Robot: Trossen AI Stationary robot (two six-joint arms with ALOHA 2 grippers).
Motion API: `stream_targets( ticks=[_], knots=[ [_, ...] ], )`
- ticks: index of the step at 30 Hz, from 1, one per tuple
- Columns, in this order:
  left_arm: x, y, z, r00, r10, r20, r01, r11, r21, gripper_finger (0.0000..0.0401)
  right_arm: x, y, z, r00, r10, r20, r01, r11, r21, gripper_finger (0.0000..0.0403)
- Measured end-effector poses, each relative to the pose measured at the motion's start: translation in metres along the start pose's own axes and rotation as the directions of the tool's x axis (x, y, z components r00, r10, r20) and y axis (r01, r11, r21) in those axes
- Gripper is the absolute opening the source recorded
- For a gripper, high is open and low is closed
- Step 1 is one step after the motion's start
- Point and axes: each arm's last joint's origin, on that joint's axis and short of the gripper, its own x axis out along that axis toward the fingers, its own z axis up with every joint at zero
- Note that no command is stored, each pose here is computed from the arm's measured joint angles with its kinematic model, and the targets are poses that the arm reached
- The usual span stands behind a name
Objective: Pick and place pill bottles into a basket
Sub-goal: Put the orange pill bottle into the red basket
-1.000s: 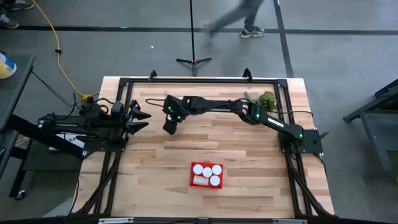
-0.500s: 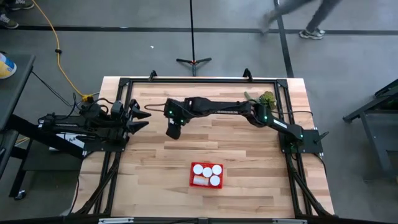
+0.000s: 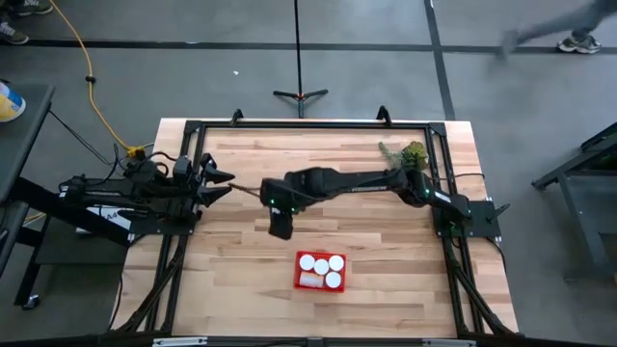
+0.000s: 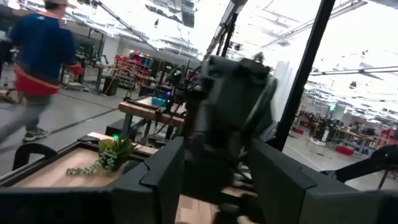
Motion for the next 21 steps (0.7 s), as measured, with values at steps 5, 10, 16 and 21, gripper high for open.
stream_targets(
  ticks=[5, 10, 16, 21],
  knots=[
    [0.0, 0.0, 0.0, 1.0, 0.012, 0.0, -0.012, 1.0, 0.018, 0.0211, -0.004, 0.024, -0.013, 0.999, -0.004, -0.053, 0.002, 1.0, -0.024, 0.0193],
    [0.0, 0.001, 0.0, 0.999, 0.045, 0.008, -0.045, 0.999, 0.019, 0.0211, -0.007, 0.05, -0.025, 0.997, 0.014, -0.073, -0.017, 0.999, -0.039, 0.0198],
    [0.0, 0.002, 0.0, 0.998, 0.068, 0.014, -0.068, 0.997, 0.036, 0.0211, -0.011, 0.081, -0.039, 0.996, 0.034, -0.08, -0.04, 0.997, -0.068, 0.0191],
    [0.0, 0.002, 0.0, 0.998, 0.068, 0.014, -0.068, 0.997, 0.04, 0.0211, -0.014, 0.097, -0.049, 0.995, 0.025, -0.096, -0.026, 1.0, -0.009, 0.0197]
  ],
)
